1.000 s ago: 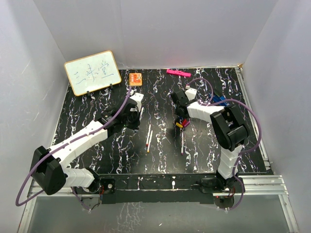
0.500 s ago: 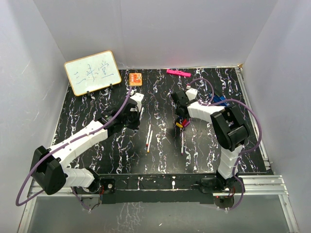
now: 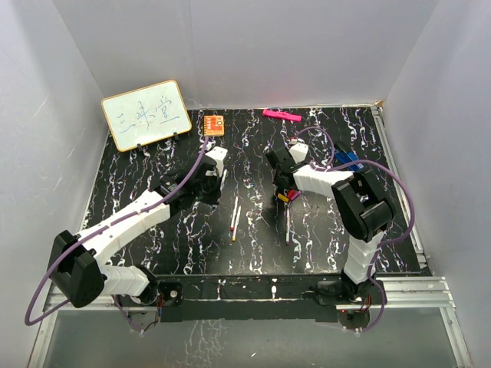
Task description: Insert the pens into the pen caps
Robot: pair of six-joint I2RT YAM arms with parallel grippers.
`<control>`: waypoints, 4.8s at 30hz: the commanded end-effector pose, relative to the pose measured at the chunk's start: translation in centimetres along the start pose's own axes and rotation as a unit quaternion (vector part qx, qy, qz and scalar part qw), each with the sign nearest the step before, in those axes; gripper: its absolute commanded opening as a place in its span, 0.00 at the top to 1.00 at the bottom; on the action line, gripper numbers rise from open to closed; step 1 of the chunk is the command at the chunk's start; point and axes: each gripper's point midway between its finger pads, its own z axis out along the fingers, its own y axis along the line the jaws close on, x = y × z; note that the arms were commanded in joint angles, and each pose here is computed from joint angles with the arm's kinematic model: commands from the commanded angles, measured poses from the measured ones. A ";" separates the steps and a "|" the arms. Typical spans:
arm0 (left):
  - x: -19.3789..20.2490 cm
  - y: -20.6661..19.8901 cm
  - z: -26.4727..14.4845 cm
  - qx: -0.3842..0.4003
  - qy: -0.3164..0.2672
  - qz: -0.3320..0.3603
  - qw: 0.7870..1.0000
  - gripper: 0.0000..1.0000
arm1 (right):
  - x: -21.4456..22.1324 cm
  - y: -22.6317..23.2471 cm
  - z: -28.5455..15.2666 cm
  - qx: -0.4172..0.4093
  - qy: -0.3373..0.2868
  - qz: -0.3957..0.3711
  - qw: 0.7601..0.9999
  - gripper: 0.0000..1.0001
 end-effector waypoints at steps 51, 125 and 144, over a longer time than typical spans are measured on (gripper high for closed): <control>-5.6 -8.0 -1.3 0.219 -0.107 -0.004 0.970 1.00 | -15.4 7.1 -26.1 -0.540 -0.216 0.098 0.808 1.00; -3.1 -2.8 -1.1 0.085 -0.076 0.003 0.993 1.00 | 5.4 4.8 -10.6 -0.230 0.068 -0.254 0.937 0.62; -3.1 -2.8 -0.9 0.084 -0.076 -0.002 0.994 1.00 | 11.2 6.1 -14.2 -0.303 0.127 -0.252 0.910 0.90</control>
